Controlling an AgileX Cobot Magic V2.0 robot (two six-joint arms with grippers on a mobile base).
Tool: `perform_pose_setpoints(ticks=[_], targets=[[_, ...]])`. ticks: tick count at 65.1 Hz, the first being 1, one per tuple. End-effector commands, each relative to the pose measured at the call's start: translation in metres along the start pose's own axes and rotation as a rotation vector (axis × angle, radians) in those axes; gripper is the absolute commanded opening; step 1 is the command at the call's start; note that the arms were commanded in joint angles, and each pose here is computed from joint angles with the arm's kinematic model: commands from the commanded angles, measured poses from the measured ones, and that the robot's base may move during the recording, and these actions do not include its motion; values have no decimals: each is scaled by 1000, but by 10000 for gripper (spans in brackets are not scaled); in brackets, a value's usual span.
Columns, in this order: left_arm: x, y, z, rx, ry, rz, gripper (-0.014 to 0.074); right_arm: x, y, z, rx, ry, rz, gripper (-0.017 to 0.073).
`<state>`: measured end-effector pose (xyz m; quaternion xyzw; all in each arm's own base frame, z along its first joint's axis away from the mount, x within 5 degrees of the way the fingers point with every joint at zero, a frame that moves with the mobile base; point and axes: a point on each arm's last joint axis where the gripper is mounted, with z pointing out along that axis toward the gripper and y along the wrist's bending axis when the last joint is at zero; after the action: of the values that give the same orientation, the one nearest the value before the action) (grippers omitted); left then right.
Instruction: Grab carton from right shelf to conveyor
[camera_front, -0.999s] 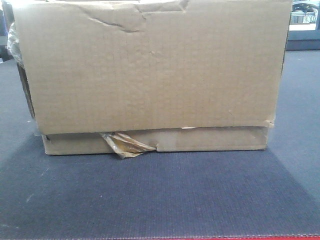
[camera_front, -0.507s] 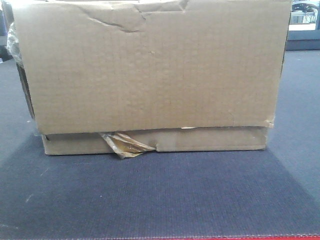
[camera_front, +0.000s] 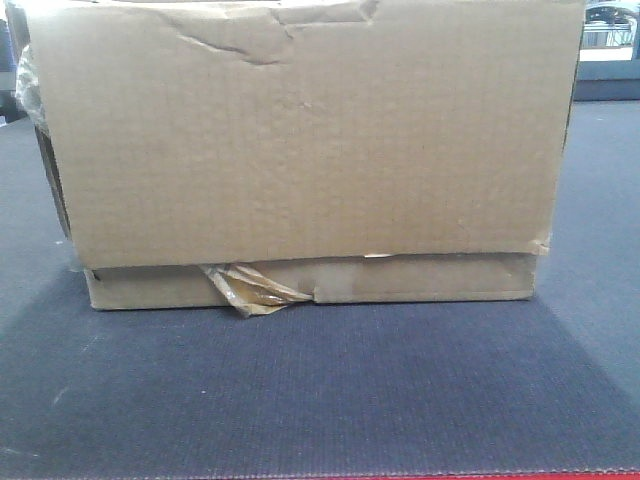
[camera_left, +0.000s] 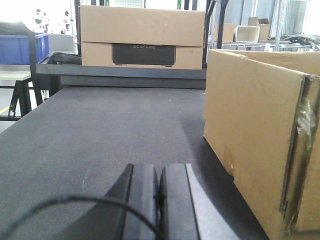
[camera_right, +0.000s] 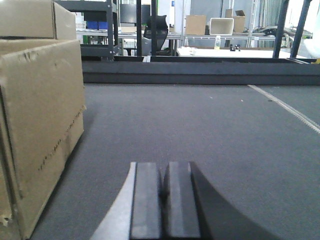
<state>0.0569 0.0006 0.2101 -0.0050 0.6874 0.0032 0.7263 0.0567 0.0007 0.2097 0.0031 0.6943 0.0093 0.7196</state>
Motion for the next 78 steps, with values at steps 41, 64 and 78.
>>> perform_pose_setpoints(ticks=[41,64,78], targets=[[-3,0,-1,-5,-26,-3,-6,-3,-1,0,10,-42,-6,-57],[-3,0,-1,-5,-26,-3,-6,-3,-1,0,10,-42,-6,-57],[-3,0,-1,-5,-26,-3,-6,-3,-1,0,10,-42,-6,-57]])
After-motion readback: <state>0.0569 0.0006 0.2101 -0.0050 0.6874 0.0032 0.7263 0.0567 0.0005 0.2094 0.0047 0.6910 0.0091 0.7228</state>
